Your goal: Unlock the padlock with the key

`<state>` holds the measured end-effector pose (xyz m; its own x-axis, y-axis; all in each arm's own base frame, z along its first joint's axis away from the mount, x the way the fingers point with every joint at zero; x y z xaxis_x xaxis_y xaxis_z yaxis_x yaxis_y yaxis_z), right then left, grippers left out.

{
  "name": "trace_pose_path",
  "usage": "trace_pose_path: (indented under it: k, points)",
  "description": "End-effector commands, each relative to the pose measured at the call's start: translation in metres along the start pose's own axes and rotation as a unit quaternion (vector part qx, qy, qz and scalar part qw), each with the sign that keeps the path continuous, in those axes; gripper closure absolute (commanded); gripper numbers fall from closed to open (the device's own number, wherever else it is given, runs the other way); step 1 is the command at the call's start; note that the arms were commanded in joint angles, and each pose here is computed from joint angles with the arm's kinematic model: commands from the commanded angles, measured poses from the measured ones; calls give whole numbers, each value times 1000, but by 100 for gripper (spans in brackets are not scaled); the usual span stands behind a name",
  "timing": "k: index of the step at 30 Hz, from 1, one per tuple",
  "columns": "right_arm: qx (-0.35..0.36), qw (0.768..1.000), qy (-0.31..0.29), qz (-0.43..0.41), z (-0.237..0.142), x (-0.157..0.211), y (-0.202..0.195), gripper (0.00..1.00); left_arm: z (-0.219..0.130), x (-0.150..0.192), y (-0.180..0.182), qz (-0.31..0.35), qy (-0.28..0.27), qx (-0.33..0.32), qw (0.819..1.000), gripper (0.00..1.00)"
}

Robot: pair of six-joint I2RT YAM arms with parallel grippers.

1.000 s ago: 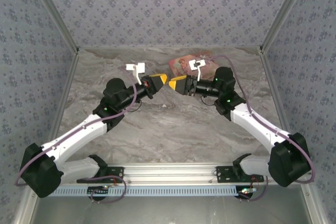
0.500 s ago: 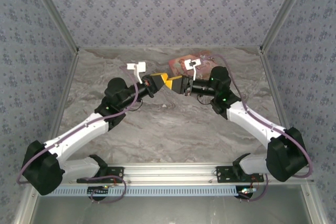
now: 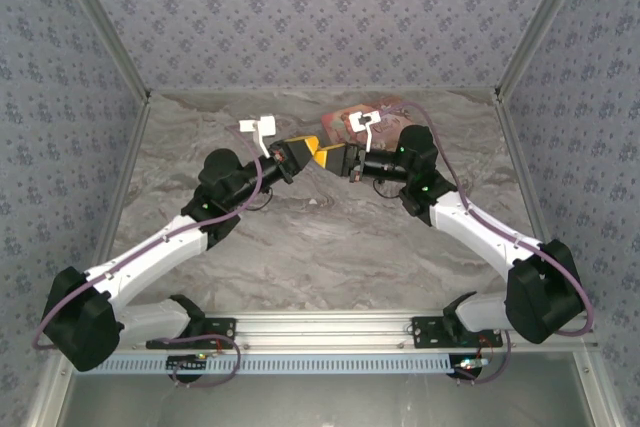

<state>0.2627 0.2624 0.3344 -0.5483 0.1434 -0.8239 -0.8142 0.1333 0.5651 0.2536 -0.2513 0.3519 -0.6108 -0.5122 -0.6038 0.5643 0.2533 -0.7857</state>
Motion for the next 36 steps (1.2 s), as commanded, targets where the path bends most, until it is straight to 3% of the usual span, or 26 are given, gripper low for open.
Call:
trace_pose_path:
  k: [1, 5, 9, 11, 19, 23, 26, 33, 36]
  points:
    - [4, 1000, -20, -9, -2, -10, 3, 89, -2, -5, -9, 1, -18, 19, 1000, 100]
    - [14, 1000, -28, -4, -5, -13, 0, 100, -2, -3, -8, 1, -15, 20, 1000, 100]
    - [30, 999, -34, -3, -12, -14, -5, 100, -4, -2, -6, 4, -12, 15, 1000, 99]
    - [51, 998, -22, -1, -16, -9, -11, 100, -5, -1, -5, 8, -10, 7, 1000, 82]
    - [171, 981, 83, -38, -38, 23, -29, 100, -13, -7, 5, 24, -11, -52, 998, 49]
    - [241, 961, 127, -50, -56, 37, -41, 100, -10, -3, 28, 18, 3, -114, 993, 33]
    - [298, 938, 165, -59, -71, 47, -51, 100, 1, 6, 59, -1, 31, -177, 984, 26]
    - [440, 874, 203, -38, -120, 62, -76, 100, 49, 25, 129, -56, 88, -249, 963, 19]
    - [458, 867, 197, -19, -135, 66, -80, 100, 73, 32, 155, -70, 108, -270, 954, 18]
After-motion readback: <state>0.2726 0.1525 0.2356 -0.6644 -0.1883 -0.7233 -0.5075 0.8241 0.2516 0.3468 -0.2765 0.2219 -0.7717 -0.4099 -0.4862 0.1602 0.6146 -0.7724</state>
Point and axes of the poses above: each hand's point on the last joint's axis, 136 mm out from that joint toward the fingers, its own z axis out along the fingers, its own y axis along the line the jaws close on, x = y × z, the point moved 5 cm from there along -z, back along the fingers, and after that the axes turned 9 degrees about -z, right-handed, at the moved point
